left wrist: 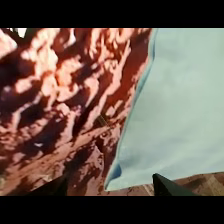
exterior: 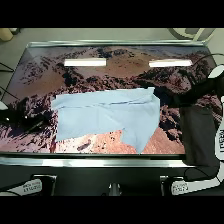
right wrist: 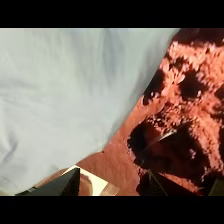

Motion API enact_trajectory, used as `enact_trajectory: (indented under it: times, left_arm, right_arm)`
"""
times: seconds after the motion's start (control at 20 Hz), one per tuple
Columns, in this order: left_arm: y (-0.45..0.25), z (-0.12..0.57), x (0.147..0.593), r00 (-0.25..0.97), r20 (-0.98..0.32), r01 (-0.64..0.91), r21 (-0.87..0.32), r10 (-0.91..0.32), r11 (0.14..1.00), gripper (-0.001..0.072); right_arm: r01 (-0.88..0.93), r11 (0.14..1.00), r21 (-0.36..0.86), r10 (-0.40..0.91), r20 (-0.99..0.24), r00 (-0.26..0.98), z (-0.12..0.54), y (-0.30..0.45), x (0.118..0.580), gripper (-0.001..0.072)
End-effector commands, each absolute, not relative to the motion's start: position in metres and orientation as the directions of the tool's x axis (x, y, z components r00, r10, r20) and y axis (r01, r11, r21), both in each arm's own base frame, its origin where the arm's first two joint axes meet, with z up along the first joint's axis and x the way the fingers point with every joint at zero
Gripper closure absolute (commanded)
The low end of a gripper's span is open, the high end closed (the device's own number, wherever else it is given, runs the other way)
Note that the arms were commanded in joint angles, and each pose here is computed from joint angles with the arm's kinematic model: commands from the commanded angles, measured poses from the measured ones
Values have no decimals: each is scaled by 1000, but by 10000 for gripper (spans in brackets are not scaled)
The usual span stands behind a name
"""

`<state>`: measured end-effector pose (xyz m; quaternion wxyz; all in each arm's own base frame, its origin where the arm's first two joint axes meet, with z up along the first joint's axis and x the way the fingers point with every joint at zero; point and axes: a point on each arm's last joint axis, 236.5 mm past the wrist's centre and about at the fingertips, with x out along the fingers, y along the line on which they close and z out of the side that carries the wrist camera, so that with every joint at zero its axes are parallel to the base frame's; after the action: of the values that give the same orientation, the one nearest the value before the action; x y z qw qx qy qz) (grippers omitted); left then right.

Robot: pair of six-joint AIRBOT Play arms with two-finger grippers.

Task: Fold the shirts.

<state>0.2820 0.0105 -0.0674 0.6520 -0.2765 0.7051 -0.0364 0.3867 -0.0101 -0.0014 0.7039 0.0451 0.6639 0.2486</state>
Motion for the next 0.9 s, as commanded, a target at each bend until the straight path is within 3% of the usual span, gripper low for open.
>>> enact_trajectory:
  times: [0.0, 0.1, 0.45, 0.5, 0.55, 0.65, 0.85]
  left_arm:
    - [-26, -96, 249, 8, -840, -372, -506, -542, 778, 109]
    - [-24, -103, 252, 32, -851, -382, -495, -524, 780, 188]
    - [-51, -108, 262, 29, -843, -313, -518, -537, 796, 190]
    - [-52, -109, 266, 40, -843, -316, -520, -536, 794, 258]
    - [-53, -109, 269, 55, -843, -321, -522, -535, 790, 461]
    - [-53, -107, 272, 65, -841, -321, -527, -537, 787, 679]
    - [-54, -99, 276, 72, -837, -292, -538, -543, 790, 684]
  right_arm:
    - [-269, 852, 450, 453, -890, -54, -23, 3, 355, 289]
    - [-282, 846, 453, 452, -889, -74, -26, 3, 350, 289]
    - [-256, 873, 415, 408, -909, -81, -43, -7, 345, 280]
    - [-235, 865, 443, 435, -896, -90, -50, 1, 340, 280]
    - [-217, 859, 463, 453, -886, -95, -57, 6, 336, 280]
    - [-182, 847, 500, 492, -866, -86, -72, 17, 330, 280]
    - [-138, 832, 537, 540, -841, -20, -95, 32, 332, 280]
